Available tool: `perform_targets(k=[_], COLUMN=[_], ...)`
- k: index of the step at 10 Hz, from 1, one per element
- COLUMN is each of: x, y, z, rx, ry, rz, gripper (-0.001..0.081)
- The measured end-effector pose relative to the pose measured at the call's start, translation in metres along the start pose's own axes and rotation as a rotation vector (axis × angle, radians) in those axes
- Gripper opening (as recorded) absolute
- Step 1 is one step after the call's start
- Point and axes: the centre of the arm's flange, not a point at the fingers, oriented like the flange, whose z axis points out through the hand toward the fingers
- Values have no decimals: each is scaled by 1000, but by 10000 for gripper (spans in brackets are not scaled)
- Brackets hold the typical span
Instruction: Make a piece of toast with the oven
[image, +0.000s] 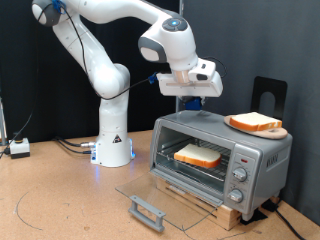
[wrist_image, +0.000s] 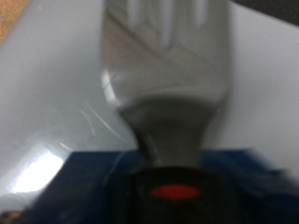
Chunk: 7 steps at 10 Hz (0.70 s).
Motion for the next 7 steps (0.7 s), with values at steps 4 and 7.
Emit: perform_targets(k=[4,7], x=[-10,-3], y=[8,3], z=[9,-18], rx=[-3,-12], ry=[31,171], rz=[5,-84], gripper=[743,807])
